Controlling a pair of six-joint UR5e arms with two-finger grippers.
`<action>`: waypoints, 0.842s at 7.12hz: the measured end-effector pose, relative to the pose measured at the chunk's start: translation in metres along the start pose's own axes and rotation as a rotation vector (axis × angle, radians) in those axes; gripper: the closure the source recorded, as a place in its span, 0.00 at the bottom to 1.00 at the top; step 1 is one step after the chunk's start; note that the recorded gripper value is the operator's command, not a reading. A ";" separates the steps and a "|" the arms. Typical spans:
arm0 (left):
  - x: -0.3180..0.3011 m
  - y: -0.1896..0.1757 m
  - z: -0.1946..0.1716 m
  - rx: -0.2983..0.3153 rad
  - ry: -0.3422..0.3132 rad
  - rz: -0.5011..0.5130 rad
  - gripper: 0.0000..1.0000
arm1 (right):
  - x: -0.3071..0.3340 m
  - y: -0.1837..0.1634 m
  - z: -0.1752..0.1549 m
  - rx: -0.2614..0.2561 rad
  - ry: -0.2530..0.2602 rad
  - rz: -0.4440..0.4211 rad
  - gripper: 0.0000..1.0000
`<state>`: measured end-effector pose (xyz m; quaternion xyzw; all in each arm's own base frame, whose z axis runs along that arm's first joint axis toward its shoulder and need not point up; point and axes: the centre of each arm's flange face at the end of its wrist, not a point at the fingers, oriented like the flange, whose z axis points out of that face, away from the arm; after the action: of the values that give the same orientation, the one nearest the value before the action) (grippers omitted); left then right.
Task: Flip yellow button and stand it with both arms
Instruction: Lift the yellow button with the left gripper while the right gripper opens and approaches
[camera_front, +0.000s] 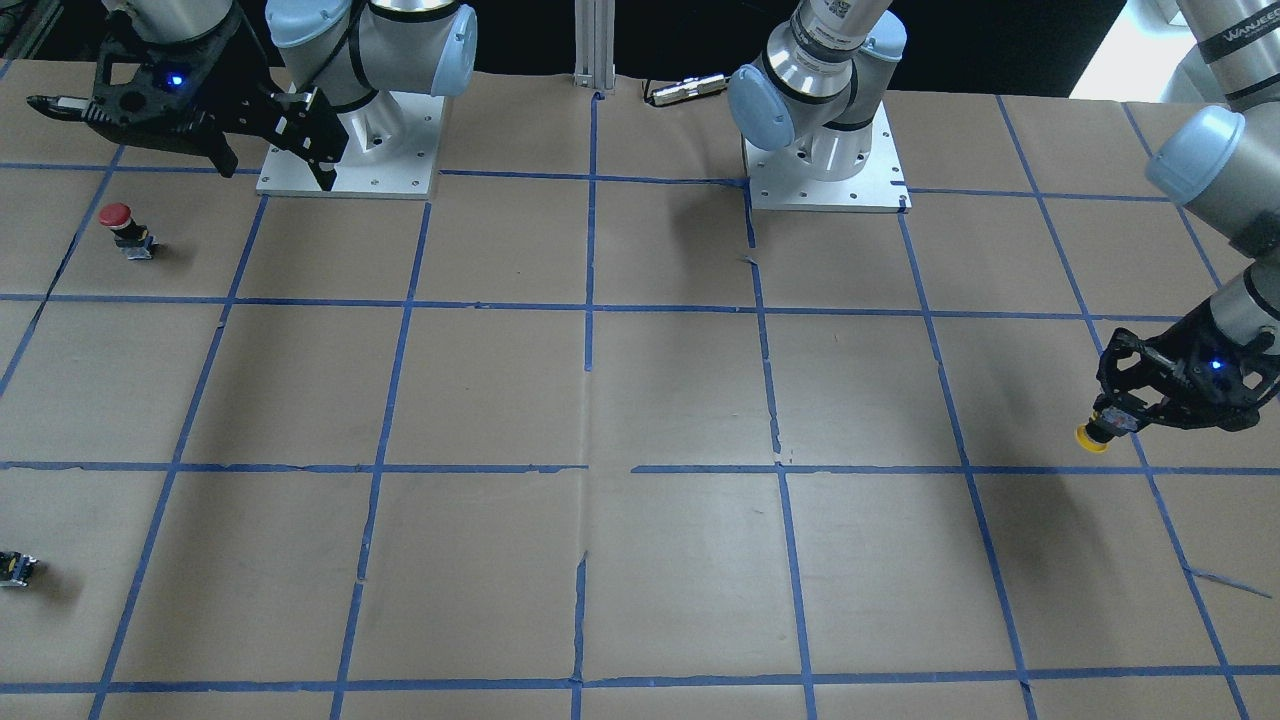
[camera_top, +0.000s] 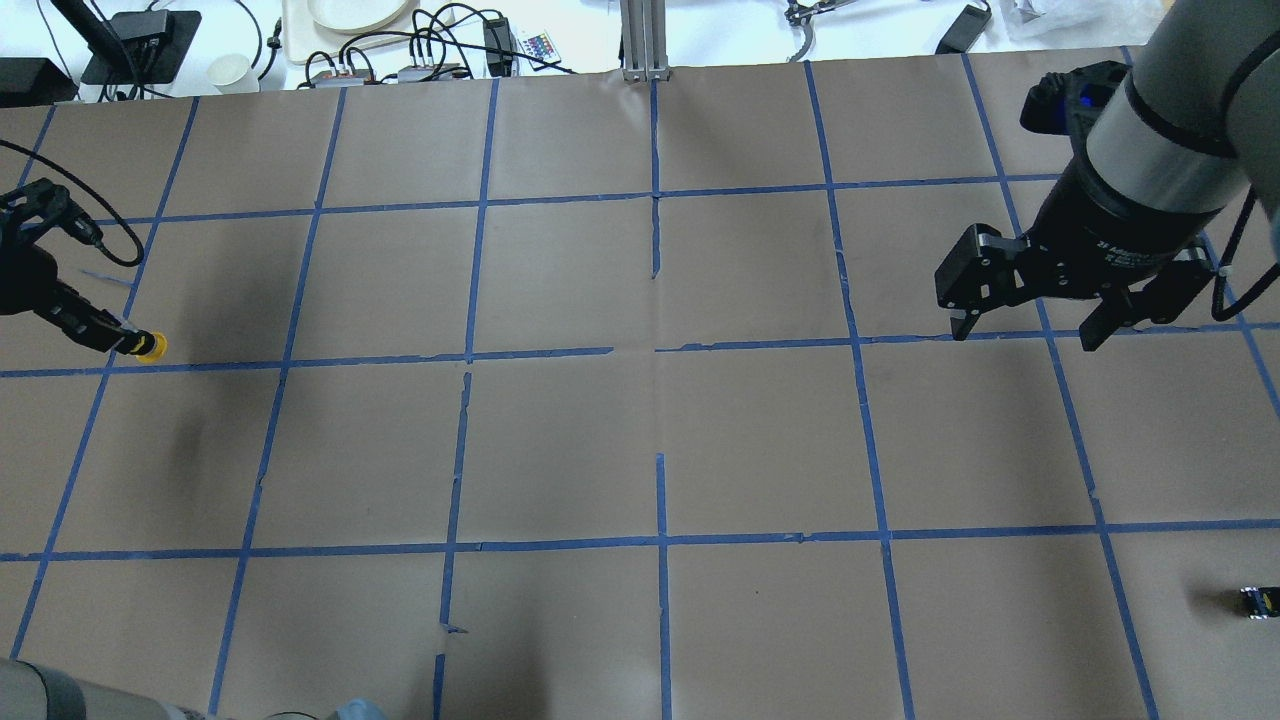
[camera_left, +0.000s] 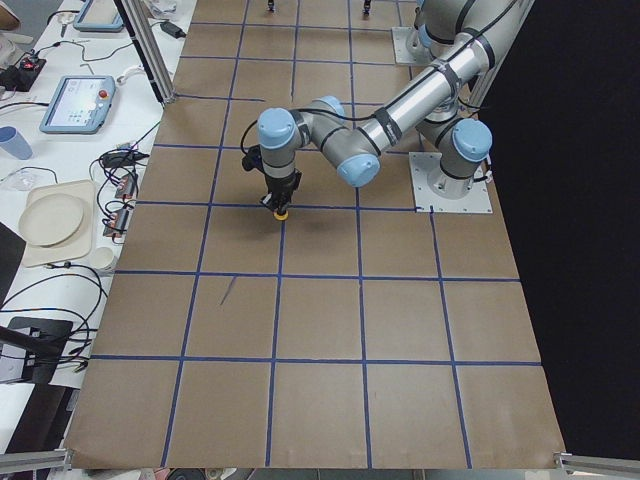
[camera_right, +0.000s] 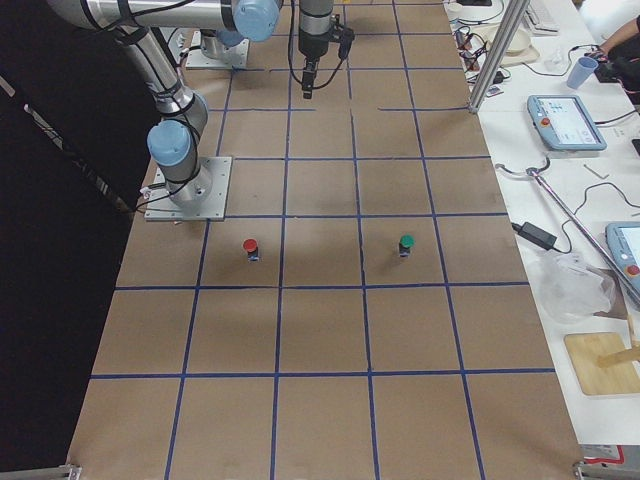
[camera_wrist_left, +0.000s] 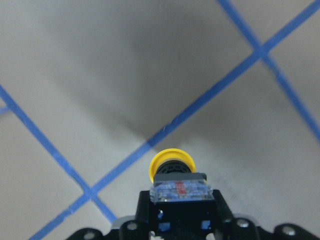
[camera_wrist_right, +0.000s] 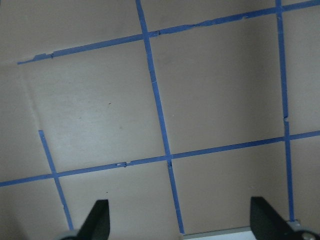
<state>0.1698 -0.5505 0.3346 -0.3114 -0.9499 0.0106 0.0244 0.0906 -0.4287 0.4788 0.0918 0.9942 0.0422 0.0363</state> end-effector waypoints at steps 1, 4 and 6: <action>0.031 -0.032 -0.020 -0.007 0.020 -0.016 0.85 | -0.002 -0.011 0.002 -0.016 -0.052 0.047 0.00; 0.138 -0.116 -0.054 -0.008 0.087 -0.012 0.85 | -0.020 -0.025 0.011 -0.122 -0.249 0.329 0.00; 0.225 -0.158 -0.073 0.002 0.131 -0.074 0.85 | -0.026 -0.024 0.013 -0.226 -0.369 0.470 0.00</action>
<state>-0.1012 -0.5438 0.4217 -0.2763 -0.9571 -0.0099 0.0871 0.1131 -0.4558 0.4649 0.3205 0.9114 0.1423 0.2154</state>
